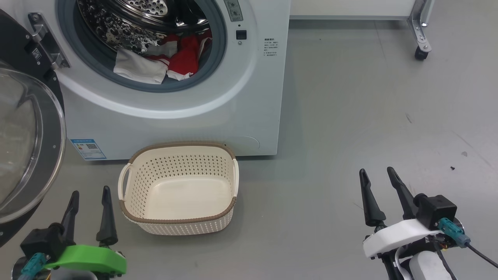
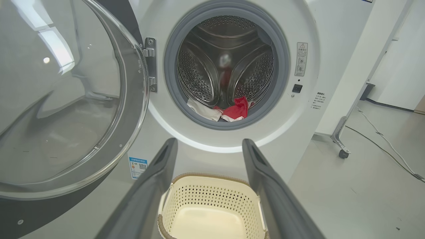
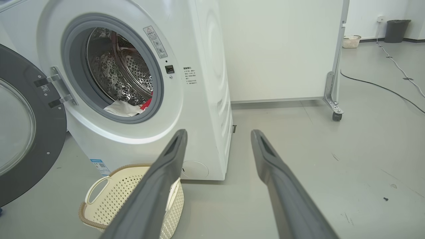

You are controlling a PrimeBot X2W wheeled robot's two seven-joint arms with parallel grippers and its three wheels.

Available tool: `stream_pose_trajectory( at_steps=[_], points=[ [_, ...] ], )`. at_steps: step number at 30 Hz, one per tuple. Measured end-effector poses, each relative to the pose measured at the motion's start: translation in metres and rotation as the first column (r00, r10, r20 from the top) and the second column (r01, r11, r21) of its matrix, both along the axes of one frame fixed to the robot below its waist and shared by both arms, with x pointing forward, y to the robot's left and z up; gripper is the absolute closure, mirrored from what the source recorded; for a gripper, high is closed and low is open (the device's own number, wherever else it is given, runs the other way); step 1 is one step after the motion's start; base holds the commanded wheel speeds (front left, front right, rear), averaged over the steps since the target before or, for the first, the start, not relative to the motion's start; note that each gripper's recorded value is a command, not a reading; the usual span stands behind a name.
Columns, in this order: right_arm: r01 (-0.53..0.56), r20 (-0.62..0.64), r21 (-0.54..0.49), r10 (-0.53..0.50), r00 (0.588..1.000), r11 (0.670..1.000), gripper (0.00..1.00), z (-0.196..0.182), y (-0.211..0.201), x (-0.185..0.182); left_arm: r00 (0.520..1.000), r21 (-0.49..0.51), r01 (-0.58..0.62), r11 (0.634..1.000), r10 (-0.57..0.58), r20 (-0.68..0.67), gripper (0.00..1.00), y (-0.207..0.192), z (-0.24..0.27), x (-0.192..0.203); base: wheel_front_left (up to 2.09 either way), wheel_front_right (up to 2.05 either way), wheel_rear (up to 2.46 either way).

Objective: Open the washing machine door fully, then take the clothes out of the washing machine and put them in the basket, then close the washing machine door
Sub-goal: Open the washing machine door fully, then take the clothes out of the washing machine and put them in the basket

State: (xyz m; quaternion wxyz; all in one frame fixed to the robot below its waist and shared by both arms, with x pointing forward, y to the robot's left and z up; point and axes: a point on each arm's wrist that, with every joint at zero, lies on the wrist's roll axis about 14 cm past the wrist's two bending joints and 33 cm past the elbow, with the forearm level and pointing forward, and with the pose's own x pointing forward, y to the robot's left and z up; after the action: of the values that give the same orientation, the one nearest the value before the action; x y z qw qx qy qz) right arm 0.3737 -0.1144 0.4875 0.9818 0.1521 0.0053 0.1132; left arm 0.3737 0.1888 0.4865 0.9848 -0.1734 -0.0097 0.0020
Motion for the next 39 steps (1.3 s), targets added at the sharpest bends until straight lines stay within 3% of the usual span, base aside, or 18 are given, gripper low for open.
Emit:
stream_pose_trajectory(
  at_steps=[39],
  points=[
    [-0.001, 0.0, 0.0, 0.001, 1.0, 1.0, 0.0, -0.0006, 0.0013, 0.0021, 1.0, 0.011, -0.011, 1.0, 0.011, 0.001, 0.0, 0.0022, -0.0005, -0.0037, 0.0, 0.0, 0.0]
  ],
)
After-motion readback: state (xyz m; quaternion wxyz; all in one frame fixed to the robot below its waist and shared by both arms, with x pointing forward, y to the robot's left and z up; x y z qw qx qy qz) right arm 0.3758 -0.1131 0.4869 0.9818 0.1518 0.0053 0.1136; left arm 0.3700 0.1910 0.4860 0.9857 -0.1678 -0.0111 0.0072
